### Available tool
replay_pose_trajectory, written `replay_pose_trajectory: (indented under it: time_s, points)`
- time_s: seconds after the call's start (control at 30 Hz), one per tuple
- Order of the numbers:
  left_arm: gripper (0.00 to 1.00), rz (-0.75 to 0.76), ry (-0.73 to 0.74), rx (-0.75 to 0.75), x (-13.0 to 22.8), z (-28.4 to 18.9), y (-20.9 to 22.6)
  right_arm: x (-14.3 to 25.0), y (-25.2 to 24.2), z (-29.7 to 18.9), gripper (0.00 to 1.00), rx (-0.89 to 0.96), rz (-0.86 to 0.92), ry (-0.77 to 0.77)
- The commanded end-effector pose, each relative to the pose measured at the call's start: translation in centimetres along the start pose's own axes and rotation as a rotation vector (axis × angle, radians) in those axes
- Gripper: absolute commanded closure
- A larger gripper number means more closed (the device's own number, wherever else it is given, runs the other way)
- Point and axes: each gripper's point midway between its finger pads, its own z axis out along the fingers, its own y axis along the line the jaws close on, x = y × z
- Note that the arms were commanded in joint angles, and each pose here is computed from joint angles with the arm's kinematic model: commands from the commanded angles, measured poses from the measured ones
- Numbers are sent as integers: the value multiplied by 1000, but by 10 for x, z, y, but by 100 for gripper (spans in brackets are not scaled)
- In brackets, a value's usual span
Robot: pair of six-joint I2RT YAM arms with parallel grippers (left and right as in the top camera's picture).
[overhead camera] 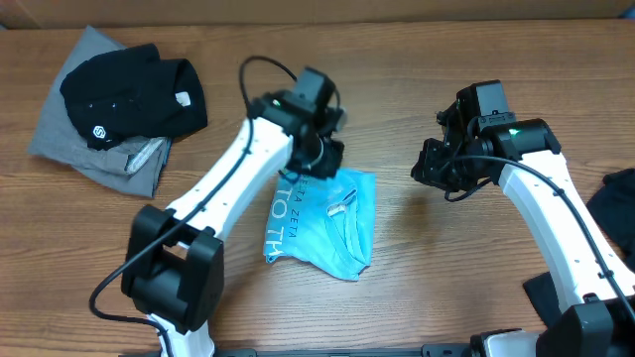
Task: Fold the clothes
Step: 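Grasp the folded shirt's sides with both grippers and lift it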
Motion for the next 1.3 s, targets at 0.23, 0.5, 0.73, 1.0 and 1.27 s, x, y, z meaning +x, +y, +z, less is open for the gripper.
replay_pose_trajectory:
  time_s: [0.23,0.5,0.73,1.0,1.27]
  points:
    - [75,24,21,-16,7,3,4,-2,42,-1,60,-178,-131,-29]
    - [65,-88,10,-60,-7,-43,48,16,65,63,64,-160,-90,58]
    - [59,-141,111,-77,24,-28,65,40,71,111,60,-120,-71,179]
    - [58,-162,176,-2,53,7,61,21,45,121,96,28,-79,101]
    - [57,-161,203,2,73,32,62,-27,45,79,91,55,-289,-6]
